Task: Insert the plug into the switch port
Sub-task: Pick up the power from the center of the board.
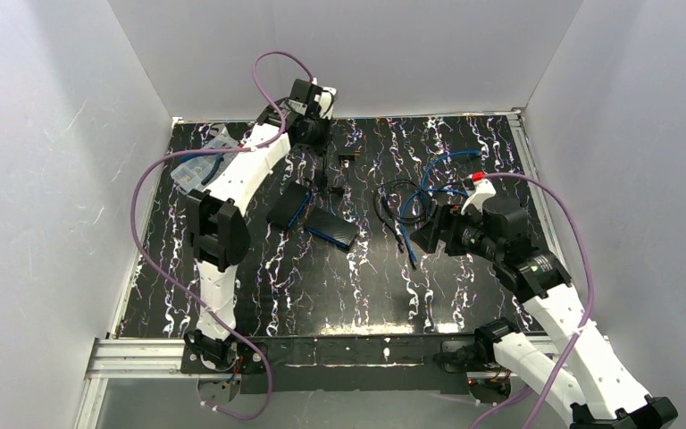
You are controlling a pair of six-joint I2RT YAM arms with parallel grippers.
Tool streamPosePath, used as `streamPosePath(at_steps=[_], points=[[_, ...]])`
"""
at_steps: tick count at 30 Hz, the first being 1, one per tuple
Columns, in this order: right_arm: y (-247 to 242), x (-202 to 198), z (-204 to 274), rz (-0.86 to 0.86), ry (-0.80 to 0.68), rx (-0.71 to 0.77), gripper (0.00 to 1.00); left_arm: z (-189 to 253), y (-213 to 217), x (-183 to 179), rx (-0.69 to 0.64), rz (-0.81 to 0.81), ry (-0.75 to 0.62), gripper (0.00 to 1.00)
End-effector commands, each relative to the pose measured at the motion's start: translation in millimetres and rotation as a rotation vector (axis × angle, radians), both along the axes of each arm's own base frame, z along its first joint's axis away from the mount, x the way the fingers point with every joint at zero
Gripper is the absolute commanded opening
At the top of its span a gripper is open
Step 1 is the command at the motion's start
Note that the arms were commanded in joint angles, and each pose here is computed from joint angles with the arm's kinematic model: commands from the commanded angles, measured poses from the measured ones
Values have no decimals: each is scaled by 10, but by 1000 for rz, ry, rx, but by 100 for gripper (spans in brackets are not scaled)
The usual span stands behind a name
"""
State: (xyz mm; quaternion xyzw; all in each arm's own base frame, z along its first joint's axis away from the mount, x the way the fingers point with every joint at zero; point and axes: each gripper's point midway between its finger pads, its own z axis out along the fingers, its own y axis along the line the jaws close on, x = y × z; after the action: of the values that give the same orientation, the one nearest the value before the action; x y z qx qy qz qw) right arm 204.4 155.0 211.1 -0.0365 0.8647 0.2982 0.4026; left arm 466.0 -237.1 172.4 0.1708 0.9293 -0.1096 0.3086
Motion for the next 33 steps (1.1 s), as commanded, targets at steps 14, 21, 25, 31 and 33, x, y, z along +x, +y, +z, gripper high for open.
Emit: streamPosePath(at_steps=[14, 21, 25, 31, 33], points=[[52, 8, 471, 31, -101, 44, 88, 871, 211, -609, -56, -80, -125, 0], [45, -1, 528, 43, -116, 33, 88, 1096, 264, -834, -73, -112, -169, 0], [51, -8, 554, 49, -120, 35, 88, 1243, 304, -938, -86, -118, -193, 0], [59, -13, 557, 54, -119, 37, 88, 1418, 326, -1181, -134, -134, -193, 0], [70, -13, 561, 60, -119, 40, 88, 1465, 304, -1288, -163, -156, -180, 0]])
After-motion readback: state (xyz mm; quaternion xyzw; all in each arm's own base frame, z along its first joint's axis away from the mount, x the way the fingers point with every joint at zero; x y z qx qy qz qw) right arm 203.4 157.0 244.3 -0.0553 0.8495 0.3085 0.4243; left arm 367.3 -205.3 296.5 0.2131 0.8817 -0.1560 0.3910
